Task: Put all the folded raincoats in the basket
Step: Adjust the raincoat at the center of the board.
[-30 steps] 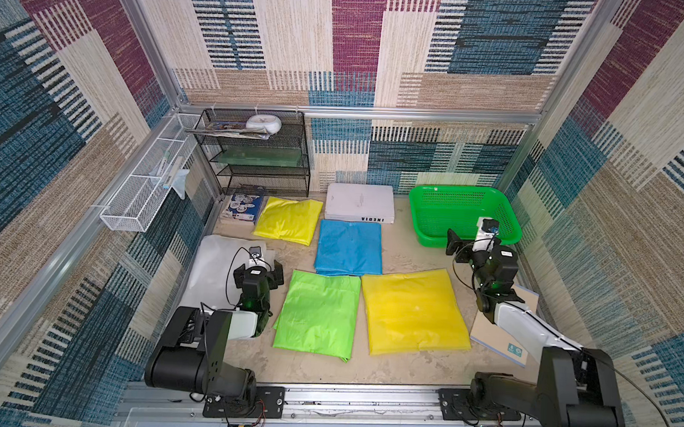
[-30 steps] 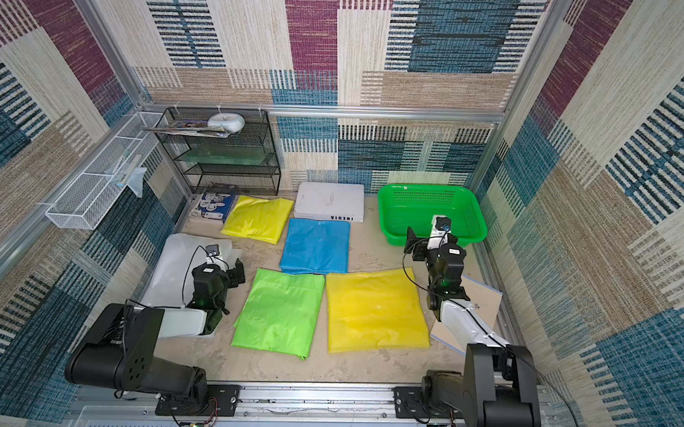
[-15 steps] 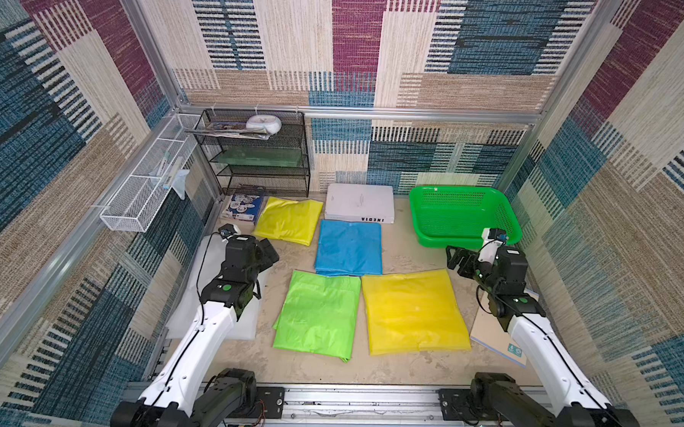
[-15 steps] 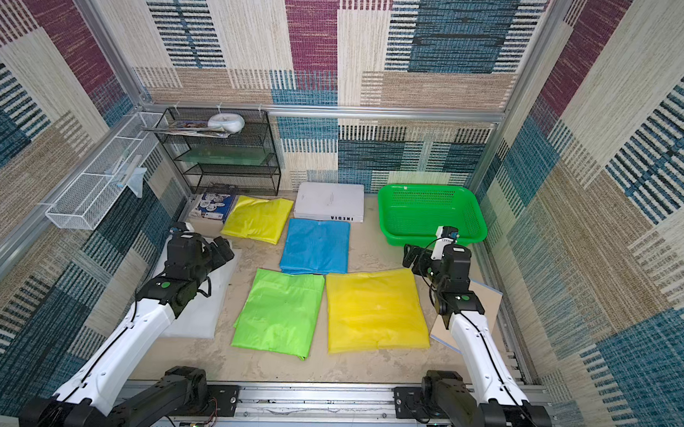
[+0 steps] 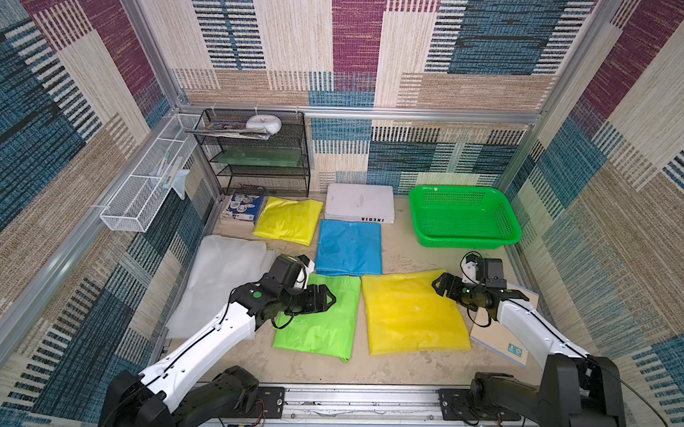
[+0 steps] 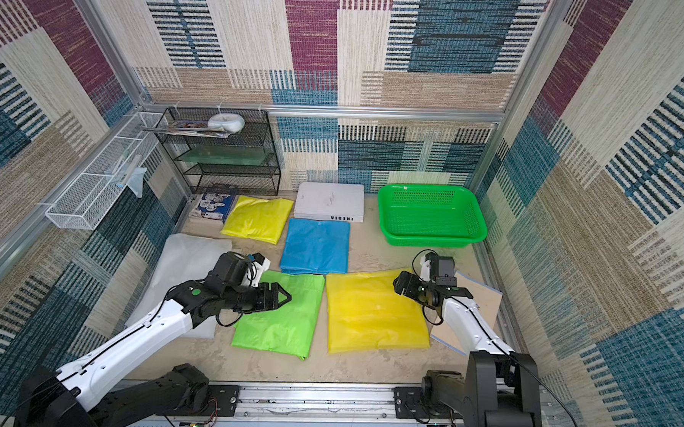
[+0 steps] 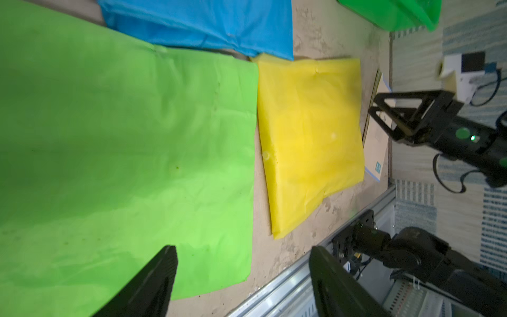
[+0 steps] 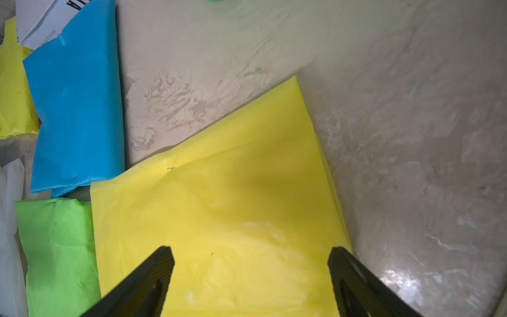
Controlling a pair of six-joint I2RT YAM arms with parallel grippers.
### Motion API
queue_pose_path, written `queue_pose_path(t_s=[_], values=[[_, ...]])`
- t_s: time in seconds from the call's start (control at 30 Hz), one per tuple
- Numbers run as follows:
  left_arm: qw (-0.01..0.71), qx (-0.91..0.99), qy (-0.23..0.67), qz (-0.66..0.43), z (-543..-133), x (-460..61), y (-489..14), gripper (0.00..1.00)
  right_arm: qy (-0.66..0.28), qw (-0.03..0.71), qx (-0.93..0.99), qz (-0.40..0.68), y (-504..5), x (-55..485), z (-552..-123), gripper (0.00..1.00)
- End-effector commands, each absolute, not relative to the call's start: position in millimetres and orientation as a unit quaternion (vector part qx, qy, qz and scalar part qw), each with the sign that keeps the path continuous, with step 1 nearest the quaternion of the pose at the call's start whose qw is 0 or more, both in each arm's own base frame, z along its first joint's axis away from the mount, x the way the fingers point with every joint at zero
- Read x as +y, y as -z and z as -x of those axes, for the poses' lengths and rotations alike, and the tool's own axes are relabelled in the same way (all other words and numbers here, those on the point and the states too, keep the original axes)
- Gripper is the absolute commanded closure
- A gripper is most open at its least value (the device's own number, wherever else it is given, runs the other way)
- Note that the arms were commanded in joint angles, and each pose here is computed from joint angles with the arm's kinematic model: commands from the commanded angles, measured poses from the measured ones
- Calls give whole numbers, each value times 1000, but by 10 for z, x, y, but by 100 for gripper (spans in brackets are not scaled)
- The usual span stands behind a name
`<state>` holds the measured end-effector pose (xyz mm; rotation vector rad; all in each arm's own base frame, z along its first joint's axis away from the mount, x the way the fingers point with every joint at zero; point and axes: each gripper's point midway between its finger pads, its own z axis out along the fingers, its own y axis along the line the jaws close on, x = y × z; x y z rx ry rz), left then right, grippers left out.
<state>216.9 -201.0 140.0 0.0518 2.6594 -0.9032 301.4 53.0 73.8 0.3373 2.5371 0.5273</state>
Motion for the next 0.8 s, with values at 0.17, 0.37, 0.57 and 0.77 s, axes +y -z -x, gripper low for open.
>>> queue_pose_path(t_s=[0.17, 0.37, 0.57, 0.77], values=[[109, 935, 318, -114, -1944, -2700, -1129, 22, -214, 255, 937, -108, -782, 610, -3005, 8], [79, 934, 307, -163, -1895, -3159, -931, 24, -207, 248, 941, -105, -727, 596, -2983, 8], [50, 946, 290, -137, -2041, -3349, -594, 27, -200, 250, 941, -105, -731, 573, -2981, 9], [41, 951, 275, -137, -2215, -3569, -469, 28, -191, 254, 942, -108, -762, 541, -3005, 9]])
